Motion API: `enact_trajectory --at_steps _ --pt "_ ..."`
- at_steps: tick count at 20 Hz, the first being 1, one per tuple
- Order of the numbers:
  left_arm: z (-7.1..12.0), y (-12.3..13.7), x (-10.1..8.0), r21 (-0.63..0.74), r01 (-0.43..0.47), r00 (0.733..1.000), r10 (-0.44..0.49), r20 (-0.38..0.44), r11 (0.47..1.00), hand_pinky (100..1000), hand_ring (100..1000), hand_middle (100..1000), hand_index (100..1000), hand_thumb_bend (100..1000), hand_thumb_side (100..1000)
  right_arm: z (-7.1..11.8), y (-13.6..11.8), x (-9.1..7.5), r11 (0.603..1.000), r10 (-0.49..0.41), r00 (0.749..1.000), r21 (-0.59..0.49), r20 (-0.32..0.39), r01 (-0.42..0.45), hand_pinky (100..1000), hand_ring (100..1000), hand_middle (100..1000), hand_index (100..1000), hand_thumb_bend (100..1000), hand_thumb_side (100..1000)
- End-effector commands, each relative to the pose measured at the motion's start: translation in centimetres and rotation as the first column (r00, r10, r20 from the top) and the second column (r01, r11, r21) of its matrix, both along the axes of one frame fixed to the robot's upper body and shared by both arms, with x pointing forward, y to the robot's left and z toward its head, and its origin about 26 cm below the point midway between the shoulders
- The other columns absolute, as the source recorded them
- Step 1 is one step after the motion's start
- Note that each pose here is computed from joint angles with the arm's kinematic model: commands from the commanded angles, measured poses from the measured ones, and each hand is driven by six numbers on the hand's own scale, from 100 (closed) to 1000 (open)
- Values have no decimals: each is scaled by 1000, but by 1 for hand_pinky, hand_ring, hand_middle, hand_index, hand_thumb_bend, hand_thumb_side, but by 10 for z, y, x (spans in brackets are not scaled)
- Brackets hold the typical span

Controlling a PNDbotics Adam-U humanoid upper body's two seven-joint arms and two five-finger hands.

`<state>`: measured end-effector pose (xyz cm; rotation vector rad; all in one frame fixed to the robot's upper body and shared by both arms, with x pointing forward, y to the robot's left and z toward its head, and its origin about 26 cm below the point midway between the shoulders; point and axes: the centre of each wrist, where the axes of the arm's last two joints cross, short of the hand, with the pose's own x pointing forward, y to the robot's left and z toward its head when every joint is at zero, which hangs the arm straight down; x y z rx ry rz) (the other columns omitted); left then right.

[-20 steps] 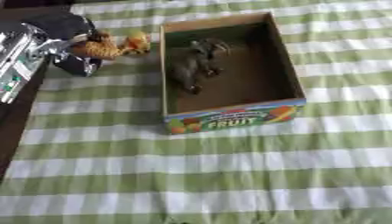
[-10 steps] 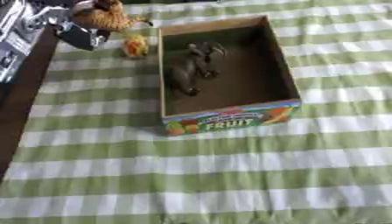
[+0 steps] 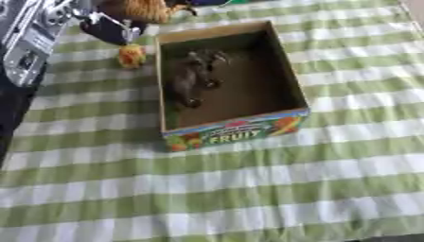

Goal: Pick up objects on the table and place them in the box.

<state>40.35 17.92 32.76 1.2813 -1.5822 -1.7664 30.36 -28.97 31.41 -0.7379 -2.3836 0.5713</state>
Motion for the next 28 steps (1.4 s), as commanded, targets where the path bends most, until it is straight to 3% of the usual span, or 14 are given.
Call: enact_trajectory --at_steps 1,8,20,23,28 --pt "8 -22 -3 -13 41 998 -41 40 999 418 592 531 514 100 265 10 1 -5 1000 10 999 2 44 -10 776 822 761 859 100 1000" --pt "-24 -71 6 1 86 996 -86 32 996 412 590 532 520 100 267 11 4 -5 999 31 998 17 47 -32 776 822 760 859 100 1000" --pt "-78 -88 23 14 73 996 -72 -53 997 423 599 550 556 100 266 10 4 -4 999 33 998 27 46 -34 777 822 760 856 100 1000" --pt "-86 -90 25 42 73 994 -69 -89 996 447 625 585 604 100 259 10 4 -4 999 32 998 28 45 -33 777 822 759 856 100 1000" --pt "-89 -93 26 109 88 989 -74 -130 990 507 715 701 770 100 423 9 4 -4 999 29 999 31 40 -31 777 822 759 855 100 1000"
